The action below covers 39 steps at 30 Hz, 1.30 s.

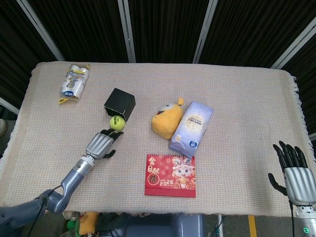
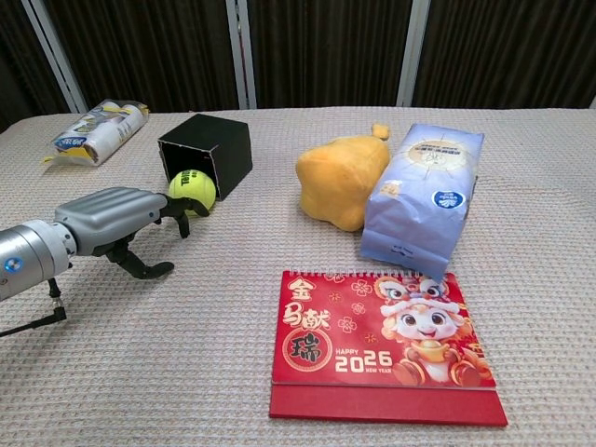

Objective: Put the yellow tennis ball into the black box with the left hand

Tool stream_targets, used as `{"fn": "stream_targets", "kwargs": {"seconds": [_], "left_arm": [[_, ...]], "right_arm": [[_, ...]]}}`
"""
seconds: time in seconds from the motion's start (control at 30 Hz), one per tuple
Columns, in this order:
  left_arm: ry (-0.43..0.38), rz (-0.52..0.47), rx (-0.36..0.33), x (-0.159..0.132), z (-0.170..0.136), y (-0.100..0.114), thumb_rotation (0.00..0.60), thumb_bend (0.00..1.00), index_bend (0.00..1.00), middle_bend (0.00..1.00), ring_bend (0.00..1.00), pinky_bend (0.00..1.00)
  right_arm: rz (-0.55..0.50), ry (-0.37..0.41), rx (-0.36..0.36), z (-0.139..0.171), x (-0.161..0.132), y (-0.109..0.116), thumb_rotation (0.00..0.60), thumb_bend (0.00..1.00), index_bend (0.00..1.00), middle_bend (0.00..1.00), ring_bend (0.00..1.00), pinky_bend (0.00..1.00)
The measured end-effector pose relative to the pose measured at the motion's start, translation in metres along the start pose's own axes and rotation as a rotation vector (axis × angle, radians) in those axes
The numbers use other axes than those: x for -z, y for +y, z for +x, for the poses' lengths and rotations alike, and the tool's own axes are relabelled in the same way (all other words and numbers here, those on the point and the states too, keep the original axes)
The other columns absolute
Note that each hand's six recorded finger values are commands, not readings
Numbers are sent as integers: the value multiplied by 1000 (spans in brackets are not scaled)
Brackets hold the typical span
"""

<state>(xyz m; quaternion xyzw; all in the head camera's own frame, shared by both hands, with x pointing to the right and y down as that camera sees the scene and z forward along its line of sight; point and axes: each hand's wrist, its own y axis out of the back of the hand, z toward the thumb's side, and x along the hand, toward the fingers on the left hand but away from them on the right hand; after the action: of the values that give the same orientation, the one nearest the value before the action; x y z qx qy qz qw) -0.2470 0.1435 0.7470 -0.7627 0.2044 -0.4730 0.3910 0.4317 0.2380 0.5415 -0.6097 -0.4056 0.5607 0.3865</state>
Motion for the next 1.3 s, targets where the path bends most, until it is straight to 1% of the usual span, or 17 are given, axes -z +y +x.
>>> {"fn": "stream_targets", "kwargs": {"seconds": [0.13,0.3,0.37,0.53,0.63,0.7,0.83,0.97,1.3], "left_arm": [[-1,19,-13,-3,5,0,600,336,116,249,108,181],[4,27,-31,-4,11,0,600,336,107,235,98,165],[8,29,-37,-4,14,1,600,336,100,223,78,148],[22,47,-51,1,21,5,600,336,73,152,6,68],[33,52,-61,3,26,7,600,336,66,119,0,17],[40,56,-69,4,29,9,600,336,61,108,0,1],[48,66,-91,4,34,14,600,336,57,104,0,0],[39,72,-122,0,37,18,600,336,57,104,0,0],[45,87,-160,2,37,22,600,334,57,96,0,0]], "right_arm": [[-5,0,2,0,1,1,600,382,0,0,0,0],[-5,1,-2,0,1,1,600,381,0,0,0,0],[-6,1,-1,0,2,2,600,381,0,0,0,0],[-9,-3,-3,1,3,2,600,381,0,0,0,0],[-12,-2,-2,1,3,3,600,381,0,0,0,0],[-13,-1,-3,1,3,3,600,381,0,0,0,0],[-13,3,-10,2,3,3,600,381,0,0,0,0],[-18,7,-15,2,3,2,600,381,0,0,0,0],[-22,6,-15,2,4,4,600,381,0,0,0,0]]}}
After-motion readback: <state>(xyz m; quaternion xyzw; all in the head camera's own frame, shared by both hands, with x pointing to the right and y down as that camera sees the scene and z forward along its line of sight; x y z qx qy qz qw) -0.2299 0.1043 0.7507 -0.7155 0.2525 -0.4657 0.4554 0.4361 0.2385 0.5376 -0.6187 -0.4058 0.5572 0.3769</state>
